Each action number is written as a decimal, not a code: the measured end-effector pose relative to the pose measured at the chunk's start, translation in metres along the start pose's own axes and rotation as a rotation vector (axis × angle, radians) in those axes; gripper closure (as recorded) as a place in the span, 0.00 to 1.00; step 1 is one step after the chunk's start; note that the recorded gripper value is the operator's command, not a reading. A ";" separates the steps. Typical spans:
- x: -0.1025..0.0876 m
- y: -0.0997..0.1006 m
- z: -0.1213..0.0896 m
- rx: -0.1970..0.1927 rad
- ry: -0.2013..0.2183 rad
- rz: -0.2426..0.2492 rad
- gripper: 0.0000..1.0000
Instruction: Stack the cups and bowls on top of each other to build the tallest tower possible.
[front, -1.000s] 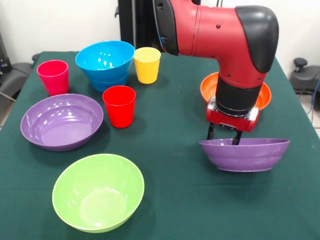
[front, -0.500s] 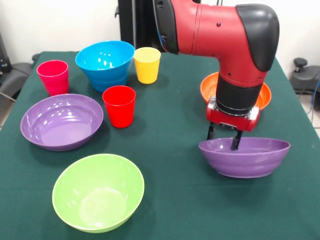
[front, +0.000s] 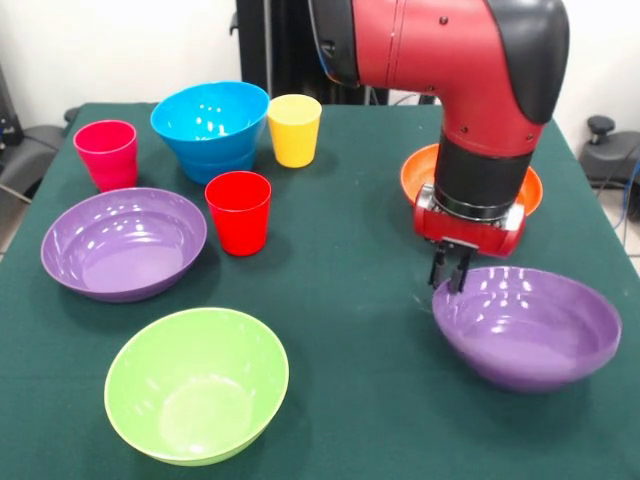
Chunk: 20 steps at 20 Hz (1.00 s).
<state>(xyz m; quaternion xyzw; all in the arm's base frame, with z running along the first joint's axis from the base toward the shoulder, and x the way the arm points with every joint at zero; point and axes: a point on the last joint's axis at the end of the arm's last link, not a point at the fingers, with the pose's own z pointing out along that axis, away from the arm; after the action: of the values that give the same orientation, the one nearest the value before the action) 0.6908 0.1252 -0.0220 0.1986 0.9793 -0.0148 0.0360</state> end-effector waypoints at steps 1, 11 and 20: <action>-0.002 0.002 -0.002 -0.002 -0.005 -0.002 1.00; -0.007 0.005 -0.010 -0.008 -0.020 -0.003 1.00; -0.006 0.002 -0.025 -0.013 -0.022 0.003 1.00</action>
<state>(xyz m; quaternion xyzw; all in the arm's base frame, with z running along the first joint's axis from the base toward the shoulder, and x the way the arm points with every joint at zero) 0.6955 0.1258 0.0037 0.1999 0.9786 -0.0106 0.0482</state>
